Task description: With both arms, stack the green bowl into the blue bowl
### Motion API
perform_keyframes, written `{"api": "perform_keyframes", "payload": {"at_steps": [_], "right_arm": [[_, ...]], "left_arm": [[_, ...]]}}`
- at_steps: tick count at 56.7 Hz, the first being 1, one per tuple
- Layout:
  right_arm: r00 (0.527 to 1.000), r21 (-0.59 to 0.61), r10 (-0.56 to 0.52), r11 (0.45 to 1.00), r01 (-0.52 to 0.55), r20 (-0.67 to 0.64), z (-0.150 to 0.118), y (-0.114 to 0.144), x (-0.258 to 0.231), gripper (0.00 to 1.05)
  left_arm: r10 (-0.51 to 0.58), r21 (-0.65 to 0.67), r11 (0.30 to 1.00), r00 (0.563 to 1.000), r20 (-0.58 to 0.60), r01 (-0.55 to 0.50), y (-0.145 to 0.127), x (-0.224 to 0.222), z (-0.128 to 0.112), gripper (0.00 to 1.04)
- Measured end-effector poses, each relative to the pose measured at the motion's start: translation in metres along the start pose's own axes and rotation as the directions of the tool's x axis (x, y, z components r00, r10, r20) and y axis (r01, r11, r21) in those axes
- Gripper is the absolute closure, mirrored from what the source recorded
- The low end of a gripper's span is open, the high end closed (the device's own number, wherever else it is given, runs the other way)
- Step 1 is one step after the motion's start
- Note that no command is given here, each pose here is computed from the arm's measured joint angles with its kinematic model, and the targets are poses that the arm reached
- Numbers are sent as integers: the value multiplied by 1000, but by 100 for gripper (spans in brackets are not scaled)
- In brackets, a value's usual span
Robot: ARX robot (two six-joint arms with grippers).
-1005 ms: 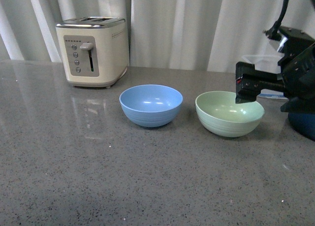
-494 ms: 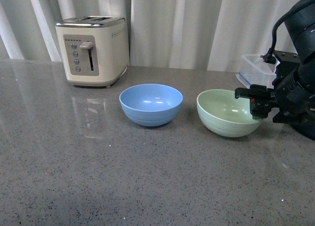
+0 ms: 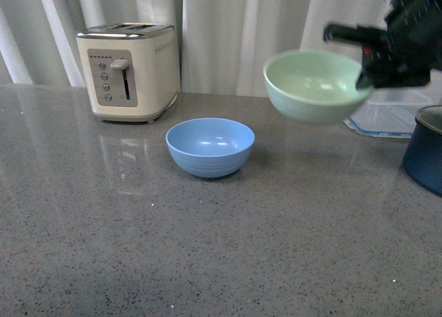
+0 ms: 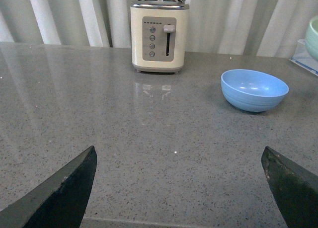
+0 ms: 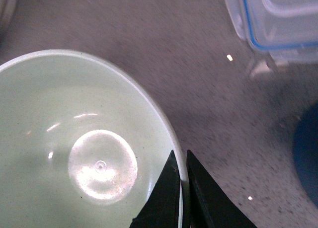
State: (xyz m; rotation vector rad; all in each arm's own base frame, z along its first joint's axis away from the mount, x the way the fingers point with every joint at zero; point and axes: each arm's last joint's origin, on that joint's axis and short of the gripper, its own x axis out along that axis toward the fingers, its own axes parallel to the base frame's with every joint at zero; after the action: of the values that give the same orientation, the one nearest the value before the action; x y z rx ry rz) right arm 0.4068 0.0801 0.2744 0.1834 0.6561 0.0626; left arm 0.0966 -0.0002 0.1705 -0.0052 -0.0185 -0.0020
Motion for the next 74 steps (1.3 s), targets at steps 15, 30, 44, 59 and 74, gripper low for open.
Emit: {"api": "perform_keyframes", "payload": {"at_steps": [15,30,44,59,74], "right_arm": [[987,-99,152,984,-146,57,18,80,-15,104],[992,-145,126,981,-129,-33,-5,108,27,104],[996,-158,71,984,-79,-58,-15,109,54,104],[994,-160,84,983,-94,-72,-15,110,56,78],[955,-136,287,952,-276,73,21,79,-37,20]], "left_arm": [[0,0,1000,1000,0,0,0,0,0,7],[0,0,1000,1000,0,0,0,0,0,7],[0,0,1000,1000,0,0,0,0,0,7],[0,0,1000,1000,0,0,0,0,0,7],[0,0,1000,1000,0,0,0,0,0,7]]}}
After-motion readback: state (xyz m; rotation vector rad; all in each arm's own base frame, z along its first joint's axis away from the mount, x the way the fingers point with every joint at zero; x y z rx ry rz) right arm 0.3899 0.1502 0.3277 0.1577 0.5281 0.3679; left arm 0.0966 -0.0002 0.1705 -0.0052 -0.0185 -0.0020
